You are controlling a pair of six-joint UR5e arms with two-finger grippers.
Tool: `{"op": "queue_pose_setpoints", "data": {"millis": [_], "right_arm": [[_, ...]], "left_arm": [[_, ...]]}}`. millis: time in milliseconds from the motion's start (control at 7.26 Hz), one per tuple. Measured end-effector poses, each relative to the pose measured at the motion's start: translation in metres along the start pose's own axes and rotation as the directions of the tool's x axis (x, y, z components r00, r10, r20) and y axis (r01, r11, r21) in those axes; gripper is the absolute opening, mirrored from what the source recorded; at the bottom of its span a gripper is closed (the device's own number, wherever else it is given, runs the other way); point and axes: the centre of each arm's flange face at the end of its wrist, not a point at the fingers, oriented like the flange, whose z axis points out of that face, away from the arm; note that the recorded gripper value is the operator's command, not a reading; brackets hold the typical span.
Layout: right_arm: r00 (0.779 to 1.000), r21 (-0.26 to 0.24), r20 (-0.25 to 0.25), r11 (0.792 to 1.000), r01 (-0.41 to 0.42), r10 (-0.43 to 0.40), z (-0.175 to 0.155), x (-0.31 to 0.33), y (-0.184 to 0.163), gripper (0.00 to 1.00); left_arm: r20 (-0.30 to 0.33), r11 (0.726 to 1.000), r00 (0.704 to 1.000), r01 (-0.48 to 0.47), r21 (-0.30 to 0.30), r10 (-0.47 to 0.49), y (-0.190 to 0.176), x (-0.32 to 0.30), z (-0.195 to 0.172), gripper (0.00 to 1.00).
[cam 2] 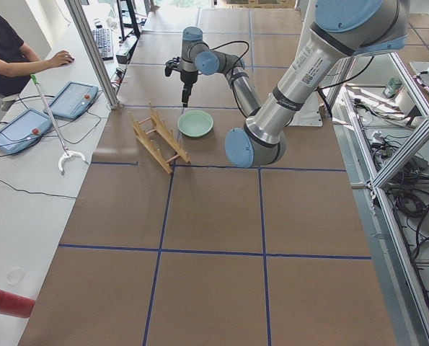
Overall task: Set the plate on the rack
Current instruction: 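Move the left gripper over the rack toward the pale green plate, then lower the left gripper onto the plate rim and close on it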
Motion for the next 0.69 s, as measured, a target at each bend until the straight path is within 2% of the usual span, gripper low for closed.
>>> {"op": "queue_pose_setpoints", "data": {"millis": [275,688], "right_arm": [[1.0,0.0,0.0,1.0,0.0,0.0,0.0,0.0,0.0,1.0],[1.0,0.0,0.0,1.0,0.001,-0.001,0.0,0.0,0.0,1.0]], "left_arm": [[0.027,0.998,0.998,0.053,-0.026,-0.052,0.024,0.054,0.044,1.0],[0.001,0.995,0.995,0.102,-0.021,-0.102,0.044,0.088,0.105,1.0]]}}
